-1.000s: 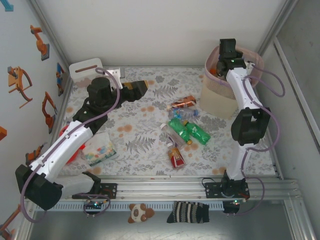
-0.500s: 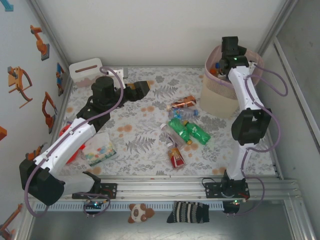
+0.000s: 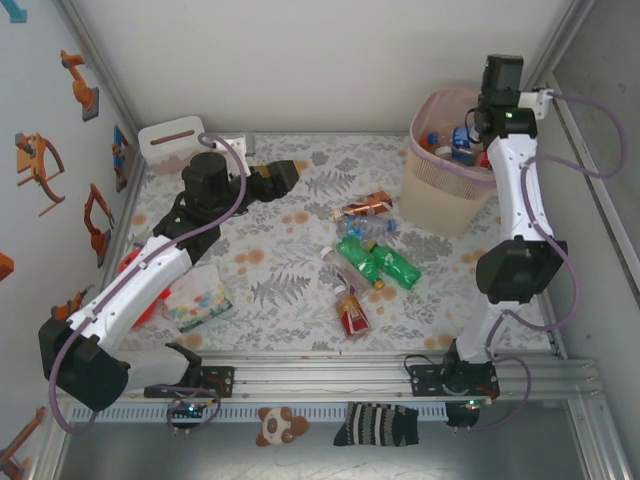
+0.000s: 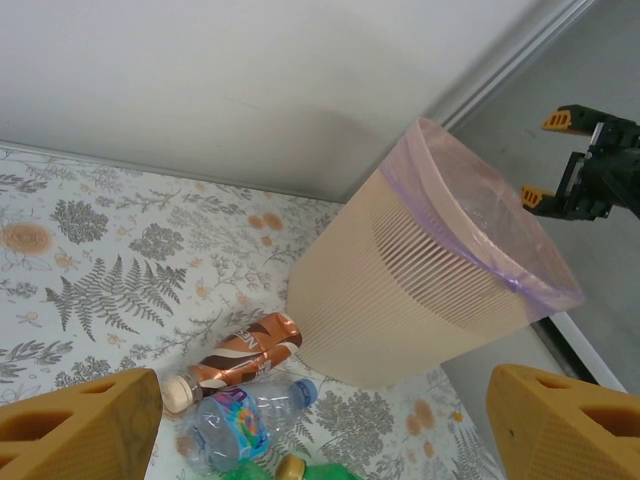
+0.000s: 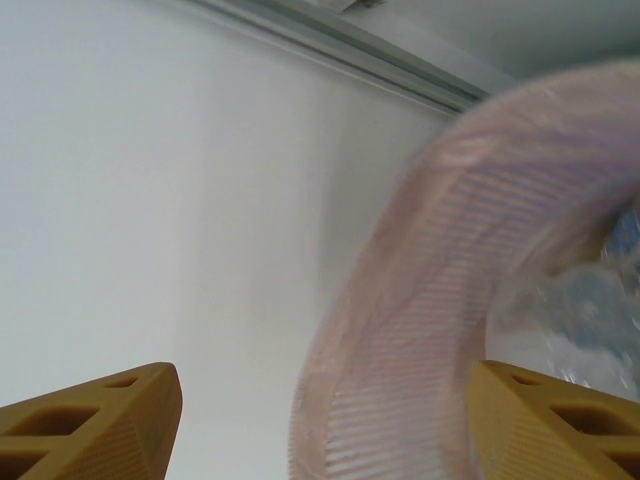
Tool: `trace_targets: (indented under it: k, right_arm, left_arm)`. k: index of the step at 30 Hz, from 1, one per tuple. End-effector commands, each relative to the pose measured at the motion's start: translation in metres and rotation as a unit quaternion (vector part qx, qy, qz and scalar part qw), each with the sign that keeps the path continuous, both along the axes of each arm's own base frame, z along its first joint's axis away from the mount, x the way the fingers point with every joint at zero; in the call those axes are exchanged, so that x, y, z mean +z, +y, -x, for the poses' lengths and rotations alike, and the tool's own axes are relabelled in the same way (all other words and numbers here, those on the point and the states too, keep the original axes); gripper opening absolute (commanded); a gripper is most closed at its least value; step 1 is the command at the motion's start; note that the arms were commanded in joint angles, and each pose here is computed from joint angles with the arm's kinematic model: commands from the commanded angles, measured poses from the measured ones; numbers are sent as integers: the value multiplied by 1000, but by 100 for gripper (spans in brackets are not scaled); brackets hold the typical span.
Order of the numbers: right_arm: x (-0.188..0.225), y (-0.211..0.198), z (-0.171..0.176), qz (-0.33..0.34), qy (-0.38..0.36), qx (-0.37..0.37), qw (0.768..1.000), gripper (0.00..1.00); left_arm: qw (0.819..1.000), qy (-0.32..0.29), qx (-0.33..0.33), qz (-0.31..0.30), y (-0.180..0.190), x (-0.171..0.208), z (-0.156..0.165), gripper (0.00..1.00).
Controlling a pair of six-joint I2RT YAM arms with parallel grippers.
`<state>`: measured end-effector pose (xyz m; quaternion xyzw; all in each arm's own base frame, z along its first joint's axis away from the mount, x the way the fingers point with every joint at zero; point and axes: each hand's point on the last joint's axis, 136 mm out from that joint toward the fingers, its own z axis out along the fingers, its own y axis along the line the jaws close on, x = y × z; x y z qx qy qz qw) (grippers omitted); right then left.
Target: Put the plastic bottles in the bin
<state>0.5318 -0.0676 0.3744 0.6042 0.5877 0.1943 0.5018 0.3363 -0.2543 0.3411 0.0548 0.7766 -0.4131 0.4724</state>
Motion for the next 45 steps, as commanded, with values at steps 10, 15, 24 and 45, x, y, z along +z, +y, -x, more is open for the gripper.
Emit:
trace_targets:
  k: [10,15,24,45]
  right_arm:
    - [-39,5,-49,91,30,192,977,71]
    - [-80,8,-55,78,63,212,972,70]
    - [-82,0,-42,97,72,211,970,70]
    - [29,65,68,298,51,411,860,68]
  left_arm:
    - [1000,-7,-4,19,-4,11,-3,83]
    - [1000,-3,-1,15,-4,8,-6,83]
    - [1000,4,-1,13,-5,4,-7,83]
    - [998,23,8,-54,5,-15,-4,82]
